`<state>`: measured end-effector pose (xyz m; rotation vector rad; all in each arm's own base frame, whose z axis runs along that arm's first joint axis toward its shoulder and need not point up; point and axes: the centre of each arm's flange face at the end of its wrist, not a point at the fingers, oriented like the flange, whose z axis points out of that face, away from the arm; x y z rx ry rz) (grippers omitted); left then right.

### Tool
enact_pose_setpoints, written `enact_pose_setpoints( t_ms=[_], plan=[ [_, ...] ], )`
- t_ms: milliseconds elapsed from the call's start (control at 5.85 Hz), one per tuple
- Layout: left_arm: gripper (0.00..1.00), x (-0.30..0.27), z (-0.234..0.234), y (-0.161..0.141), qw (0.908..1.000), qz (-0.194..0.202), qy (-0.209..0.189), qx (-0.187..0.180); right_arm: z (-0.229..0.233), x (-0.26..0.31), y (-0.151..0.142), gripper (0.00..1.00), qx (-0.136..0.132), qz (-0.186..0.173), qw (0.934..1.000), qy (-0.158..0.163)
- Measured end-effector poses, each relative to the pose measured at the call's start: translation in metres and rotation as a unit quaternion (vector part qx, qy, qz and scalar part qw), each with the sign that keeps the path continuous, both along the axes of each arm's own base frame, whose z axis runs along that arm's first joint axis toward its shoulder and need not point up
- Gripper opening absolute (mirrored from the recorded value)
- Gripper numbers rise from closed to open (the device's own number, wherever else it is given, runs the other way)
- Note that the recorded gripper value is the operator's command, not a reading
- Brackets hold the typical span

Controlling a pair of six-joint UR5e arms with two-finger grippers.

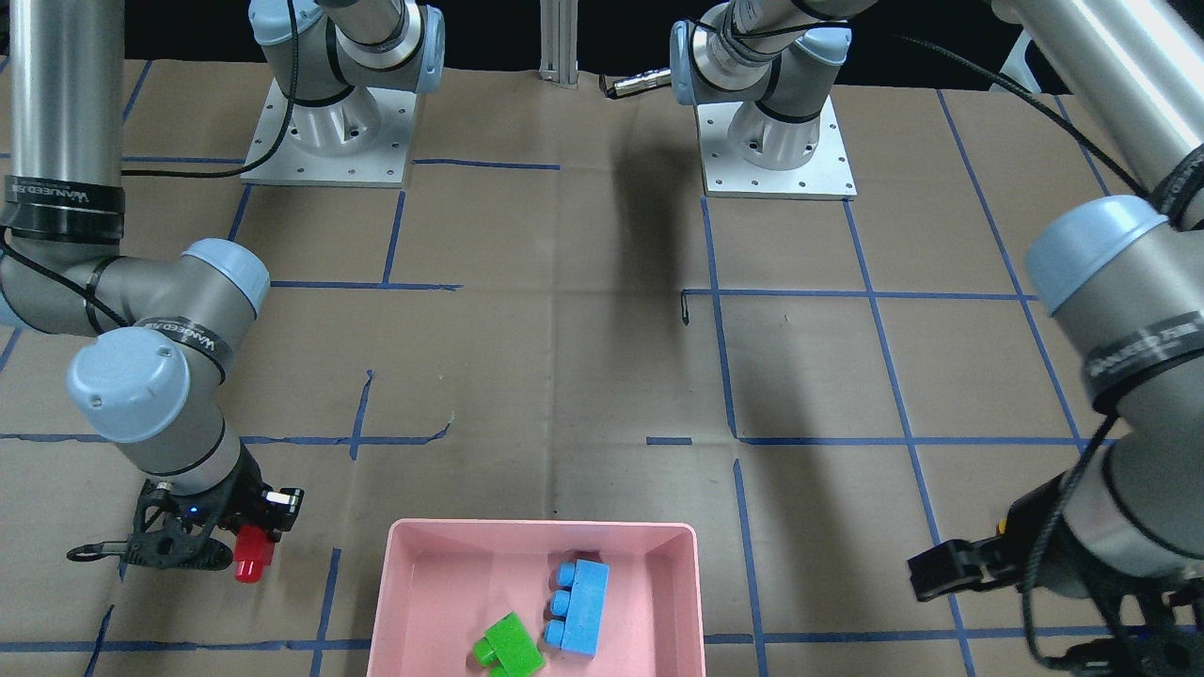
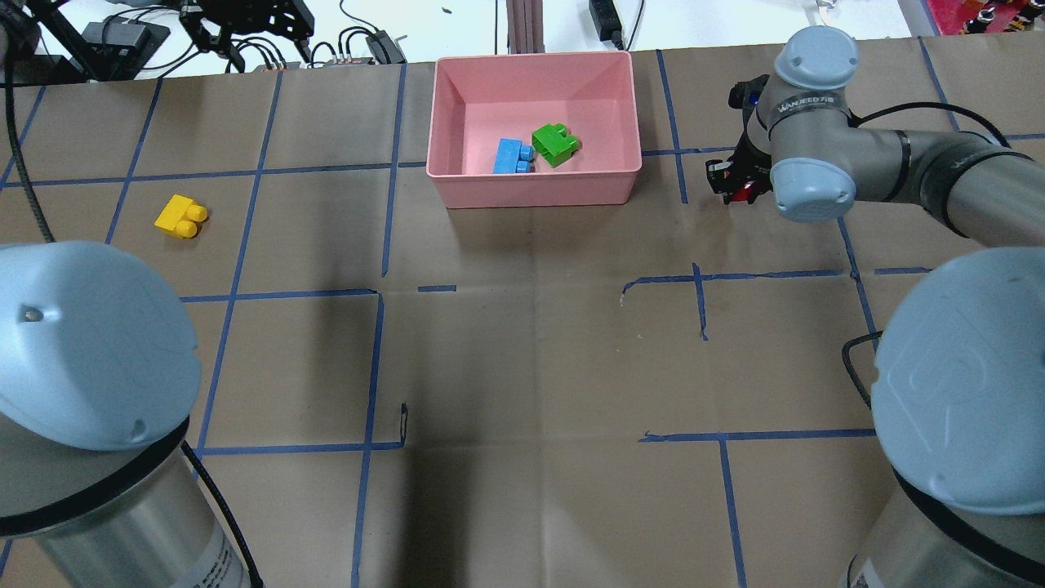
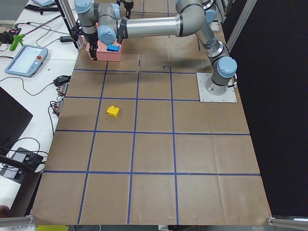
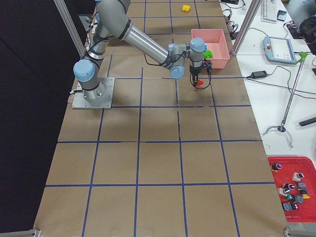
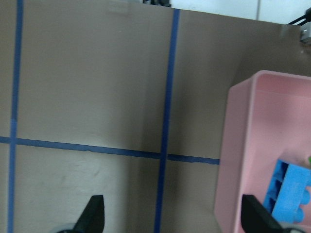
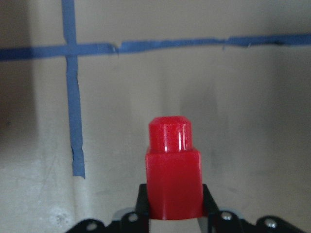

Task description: Put all blocks into box

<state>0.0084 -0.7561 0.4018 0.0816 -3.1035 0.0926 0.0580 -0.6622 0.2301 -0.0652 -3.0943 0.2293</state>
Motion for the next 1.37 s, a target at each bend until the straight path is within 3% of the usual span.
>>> enact_pose_setpoints(
  t_ms=[171,342,513,684,855,1026,1368],
  plan=[
    [0.99,0.059,-0.009,0.025,0.9994,-0.031,0.001,0.015,0.056,-0.001,-0.017,0.03,-0.003,0.005,1.0000,-0.002],
    [0.98,0.107,-0.023,0.043,0.9964,-0.079,0.001,0.029,0.117,0.016,-0.037,0.03,-0.007,0.023,0.9994,-0.025],
    [0.98,0.147,-0.039,0.054,0.9897,-0.137,-0.002,0.043,0.155,0.067,-0.053,0.03,-0.025,0.063,0.9947,-0.077],
    [0.98,0.181,-0.062,0.063,0.9809,-0.189,-0.007,0.045,0.159,0.143,-0.073,0.04,-0.061,0.110,0.9842,-0.125],
    [0.98,0.204,-0.099,0.072,0.9726,-0.229,-0.020,0.032,0.131,0.212,-0.095,0.06,-0.104,0.130,0.9744,-0.151],
    [0.98,0.211,-0.134,0.080,0.9676,-0.249,-0.041,0.011,0.097,0.255,-0.108,0.98,-0.130,0.123,0.9690,-0.170],
    [0.98,0.212,-0.184,0.082,0.9664,-0.252,-0.053,-0.003,0.077,0.283,-0.110,1.00,-0.139,0.112,0.9671,-0.181]
  ],
)
